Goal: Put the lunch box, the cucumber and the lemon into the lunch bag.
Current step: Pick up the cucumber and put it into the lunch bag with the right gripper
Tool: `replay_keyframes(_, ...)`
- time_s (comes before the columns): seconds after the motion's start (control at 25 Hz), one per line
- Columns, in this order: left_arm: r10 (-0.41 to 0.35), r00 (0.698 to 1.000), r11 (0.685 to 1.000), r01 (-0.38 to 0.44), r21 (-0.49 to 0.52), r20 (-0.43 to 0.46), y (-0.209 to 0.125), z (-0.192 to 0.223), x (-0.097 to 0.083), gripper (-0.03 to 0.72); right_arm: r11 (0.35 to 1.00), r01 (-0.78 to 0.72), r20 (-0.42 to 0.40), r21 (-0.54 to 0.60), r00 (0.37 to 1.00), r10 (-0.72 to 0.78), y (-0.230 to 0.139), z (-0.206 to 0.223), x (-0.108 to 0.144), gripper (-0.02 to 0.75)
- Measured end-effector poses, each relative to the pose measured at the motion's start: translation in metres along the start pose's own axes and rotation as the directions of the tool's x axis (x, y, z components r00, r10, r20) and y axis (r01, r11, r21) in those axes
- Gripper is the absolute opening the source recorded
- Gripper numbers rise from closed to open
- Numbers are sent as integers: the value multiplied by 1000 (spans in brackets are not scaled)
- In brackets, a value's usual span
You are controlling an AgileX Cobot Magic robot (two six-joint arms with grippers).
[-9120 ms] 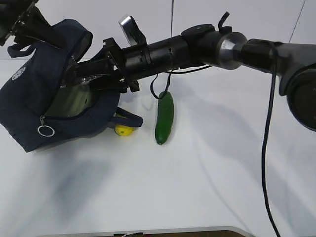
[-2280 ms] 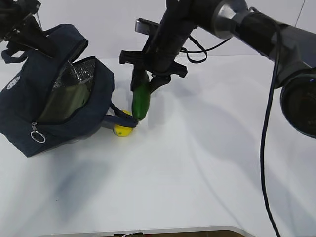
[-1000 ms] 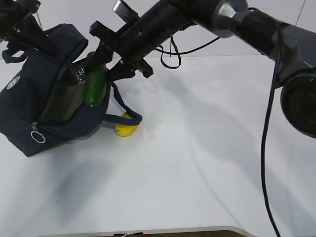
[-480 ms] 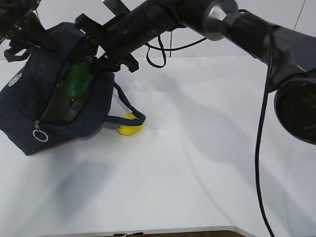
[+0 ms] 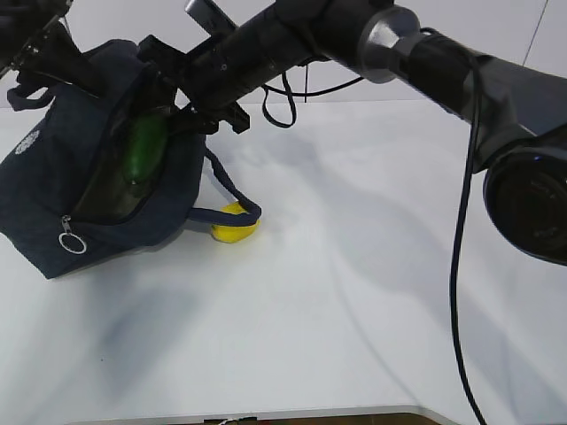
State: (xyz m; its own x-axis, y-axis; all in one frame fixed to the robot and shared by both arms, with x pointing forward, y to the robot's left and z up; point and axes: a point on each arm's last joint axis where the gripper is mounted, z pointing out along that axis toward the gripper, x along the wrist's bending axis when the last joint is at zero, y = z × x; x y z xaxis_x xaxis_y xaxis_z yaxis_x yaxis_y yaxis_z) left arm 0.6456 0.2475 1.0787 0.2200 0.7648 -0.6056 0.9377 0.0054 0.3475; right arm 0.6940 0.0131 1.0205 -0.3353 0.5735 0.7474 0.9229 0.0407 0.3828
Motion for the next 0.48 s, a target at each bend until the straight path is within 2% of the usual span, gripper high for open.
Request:
replay_keyframes(0.12, 0, 1000, 1000, 0, 0, 0, 0, 0, 0, -17, 1000, -3, 2, 3, 1000, 3, -1, 2, -2, 403)
replay_keyframes(0.32, 0, 1000, 1000, 0, 0, 0, 0, 0, 0, -17, 1000, -3, 2, 3, 1000, 3, -1, 2, -2, 512)
replay_keyframes(0.48, 0, 1000, 1000, 0, 0, 0, 0, 0, 0, -17, 1000, -3, 2, 3, 1000, 3, -1, 2, -2, 543)
